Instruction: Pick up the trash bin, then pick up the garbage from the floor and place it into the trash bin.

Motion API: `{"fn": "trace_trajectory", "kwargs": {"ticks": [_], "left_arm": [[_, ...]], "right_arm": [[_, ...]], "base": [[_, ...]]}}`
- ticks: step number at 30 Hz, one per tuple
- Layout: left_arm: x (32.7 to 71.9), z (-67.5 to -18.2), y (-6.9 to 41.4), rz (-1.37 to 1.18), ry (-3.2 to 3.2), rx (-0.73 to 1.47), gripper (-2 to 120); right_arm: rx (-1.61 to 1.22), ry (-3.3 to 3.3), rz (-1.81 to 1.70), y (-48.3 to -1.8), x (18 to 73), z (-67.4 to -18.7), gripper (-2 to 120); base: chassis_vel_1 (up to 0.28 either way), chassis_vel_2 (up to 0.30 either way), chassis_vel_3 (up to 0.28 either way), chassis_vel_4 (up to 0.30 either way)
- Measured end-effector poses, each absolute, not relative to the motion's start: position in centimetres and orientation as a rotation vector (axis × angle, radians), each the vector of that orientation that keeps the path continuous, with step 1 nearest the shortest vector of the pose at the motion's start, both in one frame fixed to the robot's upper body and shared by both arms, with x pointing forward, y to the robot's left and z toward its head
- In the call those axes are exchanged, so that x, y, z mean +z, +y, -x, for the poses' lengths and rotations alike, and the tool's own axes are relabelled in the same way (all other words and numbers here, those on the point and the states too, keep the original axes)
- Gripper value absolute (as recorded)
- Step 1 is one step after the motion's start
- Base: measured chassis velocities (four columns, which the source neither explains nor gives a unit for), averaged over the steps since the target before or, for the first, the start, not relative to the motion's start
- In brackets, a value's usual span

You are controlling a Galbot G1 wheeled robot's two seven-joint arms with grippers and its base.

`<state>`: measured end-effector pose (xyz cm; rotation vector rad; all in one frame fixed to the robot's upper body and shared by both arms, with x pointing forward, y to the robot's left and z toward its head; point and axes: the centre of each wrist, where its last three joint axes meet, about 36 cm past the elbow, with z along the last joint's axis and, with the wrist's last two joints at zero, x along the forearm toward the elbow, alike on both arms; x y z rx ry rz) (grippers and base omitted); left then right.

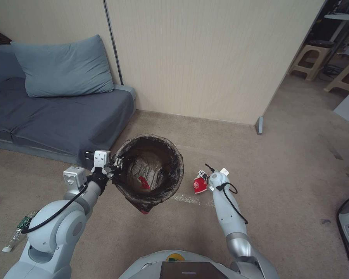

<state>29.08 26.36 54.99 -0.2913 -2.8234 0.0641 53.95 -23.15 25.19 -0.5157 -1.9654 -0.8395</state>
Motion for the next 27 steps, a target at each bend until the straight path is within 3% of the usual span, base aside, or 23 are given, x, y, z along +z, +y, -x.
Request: {"fn": "trace_trajectory", "kwargs": {"ticks": [5, 9, 27], "left_arm": [[54.94, -29.10, 26.33, 0.293, -2.822, 0.065, 5], [54.90, -29.14, 26.35, 0.293, -2.822, 0.063, 5], [54.72, -29.27, 26.38, 0.291, -2.818, 0.063, 5]], "right_arm": [[-0.824, -1.967, 0.517, -23.14, 25.11, -53.81, 100], [-0.805, -1.972, 0.518, -23.11, 25.12, -53.70, 93], [-0.784, -1.978, 0.517, -23.09, 25.40, -53.80, 51]], "base": [[0.000, 0.000, 0.000, 0.000], [0.000, 0.000, 0.000, 0.000], [0.000, 0.000, 0.000, 0.000]]}}
